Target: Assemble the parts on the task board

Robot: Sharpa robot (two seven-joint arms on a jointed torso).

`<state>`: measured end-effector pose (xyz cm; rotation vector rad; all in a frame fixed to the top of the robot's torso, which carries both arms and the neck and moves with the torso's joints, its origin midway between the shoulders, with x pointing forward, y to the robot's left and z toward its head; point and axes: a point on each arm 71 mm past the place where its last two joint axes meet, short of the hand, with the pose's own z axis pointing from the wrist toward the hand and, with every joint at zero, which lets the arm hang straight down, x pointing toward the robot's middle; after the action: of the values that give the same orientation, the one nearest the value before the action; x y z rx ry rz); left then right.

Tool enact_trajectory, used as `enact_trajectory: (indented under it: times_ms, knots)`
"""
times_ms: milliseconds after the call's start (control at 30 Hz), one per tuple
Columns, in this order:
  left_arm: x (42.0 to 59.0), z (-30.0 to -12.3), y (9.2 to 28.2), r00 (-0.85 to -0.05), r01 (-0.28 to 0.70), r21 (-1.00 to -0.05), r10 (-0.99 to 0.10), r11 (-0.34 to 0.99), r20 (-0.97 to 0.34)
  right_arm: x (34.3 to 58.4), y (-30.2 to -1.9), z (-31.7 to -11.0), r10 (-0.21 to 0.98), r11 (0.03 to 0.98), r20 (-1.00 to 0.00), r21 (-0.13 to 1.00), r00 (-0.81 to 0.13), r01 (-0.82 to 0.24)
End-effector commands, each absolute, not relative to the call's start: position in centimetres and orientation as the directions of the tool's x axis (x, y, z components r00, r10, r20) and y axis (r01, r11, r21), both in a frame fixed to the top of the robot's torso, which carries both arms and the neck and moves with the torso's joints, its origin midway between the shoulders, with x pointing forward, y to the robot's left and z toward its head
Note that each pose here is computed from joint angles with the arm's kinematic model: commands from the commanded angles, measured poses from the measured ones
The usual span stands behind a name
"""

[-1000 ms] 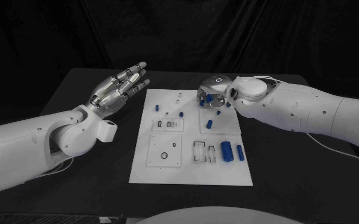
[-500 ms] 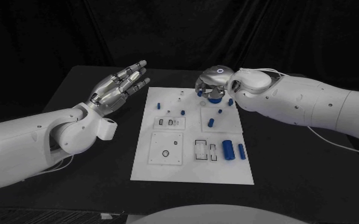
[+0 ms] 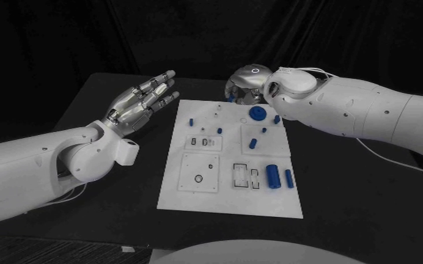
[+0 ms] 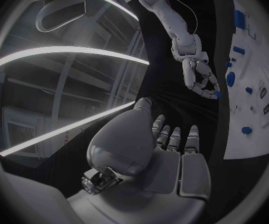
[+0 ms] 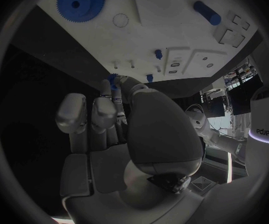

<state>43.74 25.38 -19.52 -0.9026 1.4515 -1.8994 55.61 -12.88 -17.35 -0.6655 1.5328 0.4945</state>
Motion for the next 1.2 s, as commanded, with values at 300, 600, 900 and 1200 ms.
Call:
enact_trajectory:
  times_ms: [300,600,900,1200]
  knots:
    - [43.8,-19.2,25.2,-0.601,0.068,-0.966,-0.783,-0.25,0.16,56.5,-12.8,-17.0,-0.132,0.749,-0.991,-0.096,-0.006,-0.655]
    - [43.8,-19.2,25.2,-0.603,0.067,-0.966,-0.781,-0.251,0.161,56.5,-12.3,-17.2,-0.142,0.749,-0.99,-0.095,-0.019,-0.656]
    - [43.9,-19.2,25.2,-0.604,0.067,-0.966,-0.781,-0.251,0.161,56.5,-11.9,-17.5,-0.147,0.748,-0.989,-0.091,-0.03,-0.658]
    - [44.0,-19.3,25.1,-0.607,0.065,-0.966,-0.778,-0.252,0.162,56.5,-11.6,-17.8,-0.155,0.75,-0.987,-0.09,-0.041,-0.656]
